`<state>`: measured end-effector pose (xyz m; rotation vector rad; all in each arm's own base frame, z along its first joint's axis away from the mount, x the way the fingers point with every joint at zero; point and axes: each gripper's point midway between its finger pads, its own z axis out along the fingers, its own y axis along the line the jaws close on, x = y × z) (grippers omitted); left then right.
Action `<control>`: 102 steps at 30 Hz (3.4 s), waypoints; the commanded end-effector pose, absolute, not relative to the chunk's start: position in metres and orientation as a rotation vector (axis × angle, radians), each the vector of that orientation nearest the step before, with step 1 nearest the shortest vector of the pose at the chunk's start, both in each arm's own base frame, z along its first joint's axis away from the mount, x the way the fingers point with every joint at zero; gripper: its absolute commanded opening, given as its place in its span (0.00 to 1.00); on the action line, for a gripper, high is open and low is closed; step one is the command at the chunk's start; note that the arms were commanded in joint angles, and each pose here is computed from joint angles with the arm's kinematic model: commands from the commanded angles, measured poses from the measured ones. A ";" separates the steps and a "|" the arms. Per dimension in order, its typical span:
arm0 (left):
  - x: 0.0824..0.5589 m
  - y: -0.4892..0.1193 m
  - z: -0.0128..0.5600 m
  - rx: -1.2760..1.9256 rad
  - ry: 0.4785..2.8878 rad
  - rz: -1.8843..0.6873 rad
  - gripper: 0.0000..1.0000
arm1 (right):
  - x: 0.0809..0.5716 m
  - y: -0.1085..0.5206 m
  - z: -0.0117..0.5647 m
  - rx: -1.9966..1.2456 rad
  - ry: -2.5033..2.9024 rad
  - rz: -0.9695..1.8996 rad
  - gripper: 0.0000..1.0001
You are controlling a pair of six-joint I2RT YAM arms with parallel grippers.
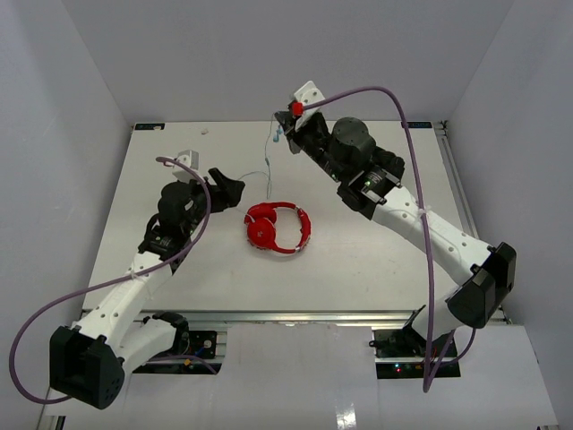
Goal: Wrap the headphones
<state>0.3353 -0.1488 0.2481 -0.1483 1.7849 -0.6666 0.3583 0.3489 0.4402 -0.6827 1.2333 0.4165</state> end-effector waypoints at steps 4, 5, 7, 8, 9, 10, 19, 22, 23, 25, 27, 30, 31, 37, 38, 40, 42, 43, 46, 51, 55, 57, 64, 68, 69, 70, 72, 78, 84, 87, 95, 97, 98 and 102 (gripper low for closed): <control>0.289 -0.219 0.221 0.218 1.894 -0.807 0.80 | 0.446 0.258 0.431 -0.423 1.376 0.160 0.08; 0.284 -0.232 0.217 0.271 1.904 -0.804 0.81 | 0.451 0.253 0.425 -0.418 1.396 0.164 0.08; 0.278 -0.250 0.210 0.350 1.920 -0.803 0.81 | 0.459 0.236 0.419 -0.383 1.426 0.171 0.08; 0.276 -0.260 0.205 0.394 1.931 -0.805 0.81 | 0.458 0.235 0.417 -0.388 1.428 0.176 0.08; 0.274 -0.266 0.201 0.425 1.938 -0.805 0.81 | 0.456 0.232 0.415 -0.396 1.431 0.171 0.08; 0.272 -0.273 0.197 0.455 1.944 -0.804 0.81 | 0.455 0.230 0.412 -0.401 1.435 0.166 0.08; 0.263 -0.334 0.141 0.686 2.091 -0.678 0.81 | 0.433 0.215 0.416 -0.398 1.414 0.170 0.08; 0.279 -0.340 0.124 0.679 2.143 -0.591 0.77 | 0.423 0.208 0.410 -0.383 1.416 0.192 0.08; 0.283 -0.343 0.119 0.687 2.160 -0.575 0.76 | 0.418 0.206 0.415 -0.375 1.398 0.207 0.08; 0.292 -0.352 0.104 0.711 2.201 -0.541 0.76 | 0.408 0.202 0.417 -0.366 1.373 0.230 0.08; 0.300 -0.354 0.091 0.714 2.244 -0.485 0.76 | 0.403 0.201 0.416 -0.370 1.368 0.242 0.08; 0.307 -0.351 0.066 0.716 2.313 -0.388 0.75 | 0.401 0.201 0.412 -0.373 1.373 0.246 0.08; 0.308 -0.352 0.062 0.719 2.320 -0.383 0.75 | 0.402 0.201 0.410 -0.373 1.375 0.245 0.08; 0.311 -0.344 0.034 0.715 2.383 -0.293 0.77 | 0.402 0.198 0.398 -0.374 1.388 0.236 0.08; 0.312 -0.341 0.031 0.709 2.388 -0.273 0.77 | 0.400 0.197 0.398 -0.372 1.384 0.235 0.08; 0.313 -0.338 0.027 0.701 2.393 -0.246 0.75 | 0.399 0.196 0.398 -0.369 1.380 0.236 0.08; 0.305 -0.342 0.024 0.761 2.400 -0.293 0.63 | 0.396 0.194 0.399 -0.368 1.372 0.237 0.08; 0.302 -0.341 0.022 0.778 2.404 -0.301 0.52 | 0.395 0.193 0.400 -0.366 1.371 0.237 0.08; 0.290 -0.331 0.029 0.841 2.388 -0.310 0.18 | 0.392 0.191 0.400 -0.362 1.369 0.235 0.08; 0.256 -0.289 0.066 1.016 2.262 -0.368 0.00 | 0.386 0.187 0.392 -0.318 1.394 0.269 0.08; 0.227 -0.277 0.080 1.254 2.026 -0.438 0.00 | 0.376 0.185 0.382 -0.255 1.417 0.337 0.08; 0.226 -0.271 0.086 1.221 2.029 -0.431 0.00 | 0.374 0.187 0.371 -0.240 1.440 0.371 0.08; 0.230 -0.254 0.101 1.007 2.233 -0.357 0.11 | 0.374 0.175 0.367 -0.199 1.463 0.318 0.08; 0.224 -0.245 0.089 0.845 2.365 -0.319 0.40 | 0.369 0.170 0.376 -0.195 1.442 0.315 0.08; 0.223 -0.243 0.086 0.813 2.382 -0.312 0.51 | 0.367 0.169 0.379 -0.192 1.434 0.312 0.08; 0.223 -0.243 0.087 0.770 2.388 -0.307 0.54 | 0.365 0.167 0.381 -0.190 1.428 0.308 0.08; 0.225 -0.241 0.090 0.691 2.394 -0.291 0.59 | 0.363 0.164 0.384 -0.182 1.419 0.300 0.08; 0.239 -0.237 0.105 0.504 2.370 -0.248 0.63 | 0.362 0.163 0.382 -0.182 1.422 0.295 0.08; 0.258 -0.225 0.111 0.051 2.333 -0.206 0.57 | 0.365 0.165 0.374 -0.189 1.438 0.295 0.08; 0.268 -0.223 0.115 -0.214 2.315 -0.200 0.57 | 0.367 0.166 0.369 -0.188 1.444 0.295 0.08; 0.259 -0.251 0.116 -0.591 2.324 -0.314 0.55 | 0.370 0.164 0.361 -0.187 1.460 0.269 0.08; 0.250 -0.238 0.116 -0.727 2.309 -0.211 0.55 | 0.370 0.161 0.360 -0.182 1.462 0.251 0.08; 0.243 -0.230 0.114 -0.802 2.311 -0.158 0.54 | 0.370 0.160 0.359 -0.180 1.463 0.246 0.08; 0.222 -0.218 0.103 -0.955 2.348 -0.019 0.53 | 0.367 0.157 0.361 -0.174 1.458 0.243 0.08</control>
